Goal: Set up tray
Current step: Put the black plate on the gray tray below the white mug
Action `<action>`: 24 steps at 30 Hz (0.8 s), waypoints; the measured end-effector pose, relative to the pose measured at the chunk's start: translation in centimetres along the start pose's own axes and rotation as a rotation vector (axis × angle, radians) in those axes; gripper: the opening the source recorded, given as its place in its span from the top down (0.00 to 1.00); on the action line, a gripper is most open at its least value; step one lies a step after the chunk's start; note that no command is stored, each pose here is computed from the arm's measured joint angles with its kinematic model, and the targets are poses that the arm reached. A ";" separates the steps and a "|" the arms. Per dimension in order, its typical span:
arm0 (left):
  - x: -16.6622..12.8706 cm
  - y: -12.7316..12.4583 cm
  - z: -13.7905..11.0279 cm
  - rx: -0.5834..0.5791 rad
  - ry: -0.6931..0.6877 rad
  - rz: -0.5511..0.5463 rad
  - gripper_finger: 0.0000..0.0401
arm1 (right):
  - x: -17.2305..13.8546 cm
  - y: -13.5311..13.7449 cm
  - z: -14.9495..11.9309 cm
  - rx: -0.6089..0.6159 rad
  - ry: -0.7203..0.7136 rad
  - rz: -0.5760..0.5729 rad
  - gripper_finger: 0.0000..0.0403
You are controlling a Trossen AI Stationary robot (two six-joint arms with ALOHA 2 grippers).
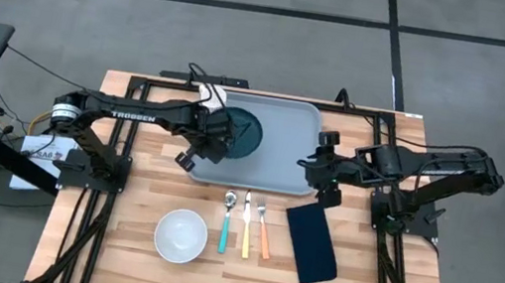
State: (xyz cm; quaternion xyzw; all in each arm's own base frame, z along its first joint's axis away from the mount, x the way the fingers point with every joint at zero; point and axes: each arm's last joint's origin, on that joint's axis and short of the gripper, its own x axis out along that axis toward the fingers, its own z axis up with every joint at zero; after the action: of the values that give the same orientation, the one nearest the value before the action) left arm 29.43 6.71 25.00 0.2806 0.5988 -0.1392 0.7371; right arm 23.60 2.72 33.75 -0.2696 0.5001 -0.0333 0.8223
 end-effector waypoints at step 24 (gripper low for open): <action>6.0 -3.8 -0.6 0.042 0.012 0.045 1.00 | 0.0 0.2 -0.3 0.031 0.029 0.042 0.57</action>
State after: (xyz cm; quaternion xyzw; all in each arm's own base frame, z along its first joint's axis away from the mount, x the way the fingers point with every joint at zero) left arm 28.31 4.78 18.23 0.3102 0.5937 -0.1336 0.7303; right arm 23.27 2.75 33.52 -0.2458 0.5170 -0.0277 0.8194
